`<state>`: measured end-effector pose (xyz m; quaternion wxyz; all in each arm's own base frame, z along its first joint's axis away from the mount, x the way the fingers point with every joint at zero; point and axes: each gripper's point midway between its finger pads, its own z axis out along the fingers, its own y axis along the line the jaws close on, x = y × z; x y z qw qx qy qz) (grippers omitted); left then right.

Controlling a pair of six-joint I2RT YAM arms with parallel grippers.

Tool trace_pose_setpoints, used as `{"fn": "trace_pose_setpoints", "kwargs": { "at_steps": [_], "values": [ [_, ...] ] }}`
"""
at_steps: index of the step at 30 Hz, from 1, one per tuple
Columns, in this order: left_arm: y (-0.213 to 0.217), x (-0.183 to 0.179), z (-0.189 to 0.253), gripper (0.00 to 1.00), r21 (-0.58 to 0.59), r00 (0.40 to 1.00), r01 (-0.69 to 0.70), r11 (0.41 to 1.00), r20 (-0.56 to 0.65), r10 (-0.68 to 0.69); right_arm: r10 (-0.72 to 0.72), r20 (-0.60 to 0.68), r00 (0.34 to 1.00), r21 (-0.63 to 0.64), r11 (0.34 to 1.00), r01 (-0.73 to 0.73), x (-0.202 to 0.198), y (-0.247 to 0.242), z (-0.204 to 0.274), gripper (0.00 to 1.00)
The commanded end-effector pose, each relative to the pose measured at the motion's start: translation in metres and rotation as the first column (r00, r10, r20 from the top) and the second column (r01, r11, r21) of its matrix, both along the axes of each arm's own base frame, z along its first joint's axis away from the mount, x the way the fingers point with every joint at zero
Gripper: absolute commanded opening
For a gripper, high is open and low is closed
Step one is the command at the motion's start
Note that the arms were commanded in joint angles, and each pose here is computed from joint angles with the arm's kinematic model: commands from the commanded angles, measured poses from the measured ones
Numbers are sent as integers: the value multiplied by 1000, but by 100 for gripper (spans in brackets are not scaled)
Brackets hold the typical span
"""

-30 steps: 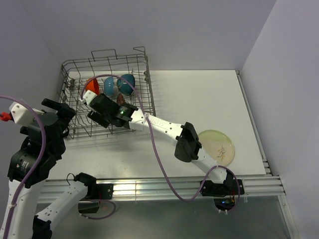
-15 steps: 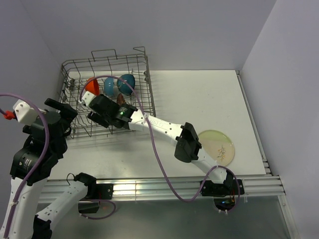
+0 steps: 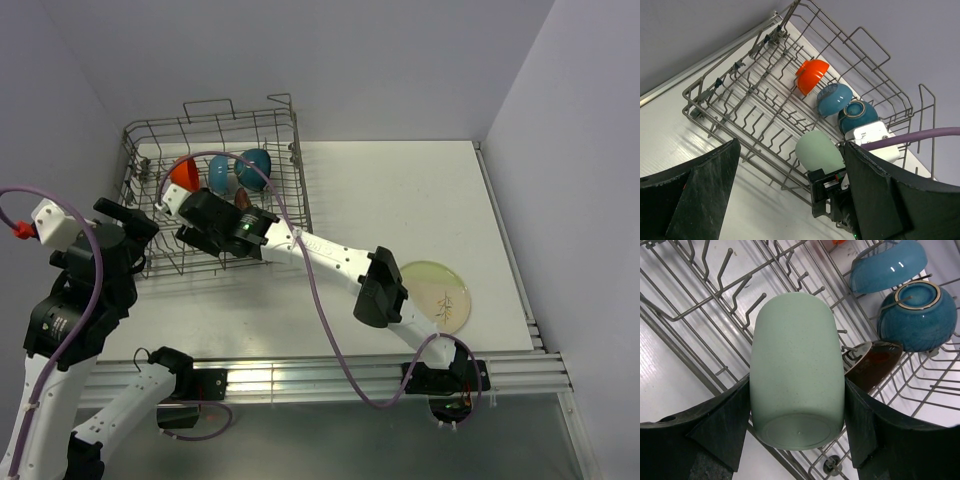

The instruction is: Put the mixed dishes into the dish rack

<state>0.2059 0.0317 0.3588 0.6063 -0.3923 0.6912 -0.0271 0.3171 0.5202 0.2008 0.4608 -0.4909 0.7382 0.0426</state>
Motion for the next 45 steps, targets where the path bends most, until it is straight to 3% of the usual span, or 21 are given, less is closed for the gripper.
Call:
{"fn": "trace_pose_setpoints", "kwargs": {
  "at_steps": [1,7,17,31,34,35,38,40,45],
  "values": [
    [-1,0,3,90,-5,1000,8,1000,21,-8,2,81,997,41,999,-5,-4,-10,55,0],
    [1,-1,5,90,-3,1000,3,1000,27,-3,18,91,996,35,999,-22,-6,-9,61,0],
    [-1,0,4,90,-6,1000,12,1000,22,-12,60,59,996,-19,998,-59,-6,0,28,2],
    [-1,1,3,90,1,1000,13,1000,18,-13,51,34,998,-37,998,-50,11,8,-6,45],
    [-1,2,4,90,1,1000,13,1000,19,-13,42,36,998,-47,998,-41,14,5,-9,66],
    [-2,2,4,90,2,1000,13,1000,19,-13,40,34,999,-51,998,-39,14,4,-11,79],
    [-2,3,4,90,3,1000,17,1000,19,-17,40,28,999,-41,998,-39,12,5,-10,94],
    [-3,4,3,90,1,1000,19,1000,18,-19,47,21,999,-31,998,-47,11,6,-8,100],
    [-5,6,0,90,1,1000,26,1000,7,-26,74,-1,997,17,997,-74,4,13,0,100]
  ]
}}
